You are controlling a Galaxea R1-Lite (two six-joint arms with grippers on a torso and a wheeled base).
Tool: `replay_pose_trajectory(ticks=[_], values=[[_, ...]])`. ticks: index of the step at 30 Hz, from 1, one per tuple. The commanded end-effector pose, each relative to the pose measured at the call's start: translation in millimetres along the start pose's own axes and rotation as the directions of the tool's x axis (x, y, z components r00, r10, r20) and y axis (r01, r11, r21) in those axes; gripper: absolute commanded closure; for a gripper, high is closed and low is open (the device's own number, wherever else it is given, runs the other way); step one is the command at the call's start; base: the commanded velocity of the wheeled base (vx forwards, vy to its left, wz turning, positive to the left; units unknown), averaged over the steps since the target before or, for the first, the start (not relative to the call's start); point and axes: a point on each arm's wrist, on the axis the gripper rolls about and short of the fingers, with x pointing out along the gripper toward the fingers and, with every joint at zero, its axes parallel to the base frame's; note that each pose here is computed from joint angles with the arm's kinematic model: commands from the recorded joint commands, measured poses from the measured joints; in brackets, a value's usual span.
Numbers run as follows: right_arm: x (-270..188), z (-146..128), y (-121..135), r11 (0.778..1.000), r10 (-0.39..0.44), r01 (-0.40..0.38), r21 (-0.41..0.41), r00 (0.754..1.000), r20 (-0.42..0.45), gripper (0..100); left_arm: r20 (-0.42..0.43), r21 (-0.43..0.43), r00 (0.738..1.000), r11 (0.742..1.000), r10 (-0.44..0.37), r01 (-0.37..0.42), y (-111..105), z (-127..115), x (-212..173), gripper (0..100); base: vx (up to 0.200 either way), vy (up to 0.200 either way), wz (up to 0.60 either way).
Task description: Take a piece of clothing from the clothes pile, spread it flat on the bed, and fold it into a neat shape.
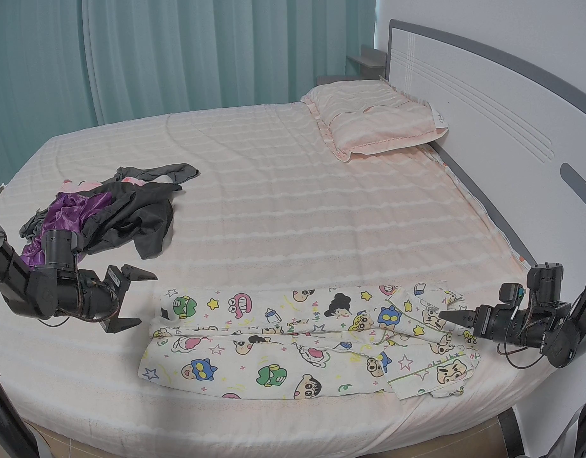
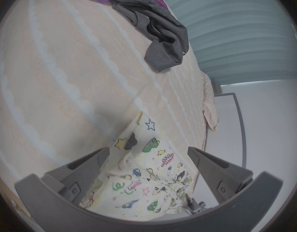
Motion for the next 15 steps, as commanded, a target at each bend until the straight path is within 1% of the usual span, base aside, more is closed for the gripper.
replay_pose_trajectory(ticks=[1,3,6,8,12,15], values=[[8,-12,-9,0.999,-0.025,0.026,0.028,0.998,-0.055,0,-0.005,-0.034,0.999,0.999,-0.037,0.037,-4,-10,-19,0,0.000,0.000,0.00],[10,-13,-11,0.999,-0.025,0.026,0.026,0.998,-0.050,0,-0.019,-0.051,0.999,0.998,-0.045,0.044,-3,-13,-17,0,0.000,0.000,0.00],[15,-12,-12,1.000,-0.015,0.016,0.012,1.000,-0.028,0,-0.010,-0.050,0.998,0.997,-0.067,0.066,-3,-13,-14,0,0.000,0.000,0.00],[21,-12,-12,1.000,-0.010,0.010,0.000,1.000,-0.016,0,-0.016,-0.058,0.997,0.996,-0.071,0.070,-5,-15,-13,0,0.000,0.000,0.00],[31,-14,-14,0.999,-0.028,0.028,-0.020,1.000,0.010,0,-0.030,-0.091,0.997,0.993,-0.075,0.072,-10,-20,-9,0,0.000,0.000,0.00],[34,-16,-11,0.999,-0.019,0.019,-0.029,1.000,0.012,0,-0.036,-0.094,0.997,0.993,-0.074,0.071,-10,-22,-8,0,0.000,0.000,0.00]])
